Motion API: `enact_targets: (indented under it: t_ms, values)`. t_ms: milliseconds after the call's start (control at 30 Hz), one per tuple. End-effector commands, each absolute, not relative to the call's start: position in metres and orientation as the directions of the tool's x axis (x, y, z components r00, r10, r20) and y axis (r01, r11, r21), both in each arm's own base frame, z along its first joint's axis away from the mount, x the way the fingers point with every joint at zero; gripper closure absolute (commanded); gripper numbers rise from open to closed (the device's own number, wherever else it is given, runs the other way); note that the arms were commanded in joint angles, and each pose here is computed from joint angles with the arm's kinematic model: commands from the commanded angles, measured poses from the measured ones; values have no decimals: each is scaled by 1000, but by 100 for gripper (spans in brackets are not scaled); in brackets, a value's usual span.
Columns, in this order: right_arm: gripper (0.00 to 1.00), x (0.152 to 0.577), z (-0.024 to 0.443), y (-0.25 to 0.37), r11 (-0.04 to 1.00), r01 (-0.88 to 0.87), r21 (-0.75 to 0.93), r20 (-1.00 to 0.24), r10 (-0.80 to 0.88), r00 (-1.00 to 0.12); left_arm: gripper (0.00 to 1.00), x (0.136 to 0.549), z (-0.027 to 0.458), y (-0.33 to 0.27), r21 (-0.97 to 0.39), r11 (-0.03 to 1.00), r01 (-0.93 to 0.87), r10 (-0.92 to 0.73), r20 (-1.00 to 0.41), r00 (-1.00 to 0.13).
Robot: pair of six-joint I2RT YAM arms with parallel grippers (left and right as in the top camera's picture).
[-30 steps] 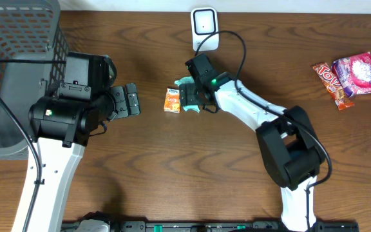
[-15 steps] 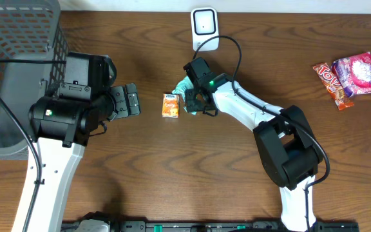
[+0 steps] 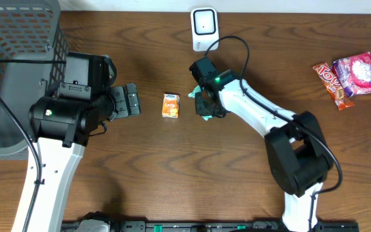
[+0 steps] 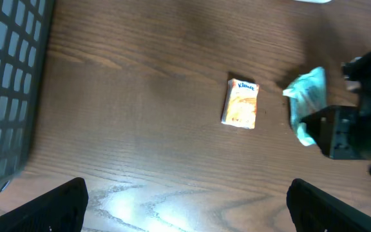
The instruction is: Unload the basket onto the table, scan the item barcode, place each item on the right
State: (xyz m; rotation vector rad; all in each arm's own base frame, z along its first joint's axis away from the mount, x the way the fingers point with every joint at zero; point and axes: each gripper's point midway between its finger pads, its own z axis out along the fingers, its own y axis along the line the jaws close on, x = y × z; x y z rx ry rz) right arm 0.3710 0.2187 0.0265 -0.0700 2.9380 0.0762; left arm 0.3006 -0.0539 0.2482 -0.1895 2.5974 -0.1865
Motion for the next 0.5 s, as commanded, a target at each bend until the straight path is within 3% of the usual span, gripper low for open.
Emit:
enact_targets:
  t_ms: [0, 467]
  values:
    - [96, 376, 49, 206, 999, 13, 30, -249, 20, -968, 2, 301, 247, -51, -155, 983, -102, -166, -493, -854]
    - [95, 365, 45, 178, 979, 203, 2, -174, 200, -964, 2, 301, 247, -51, -155, 983, -102, -166, -493, -854]
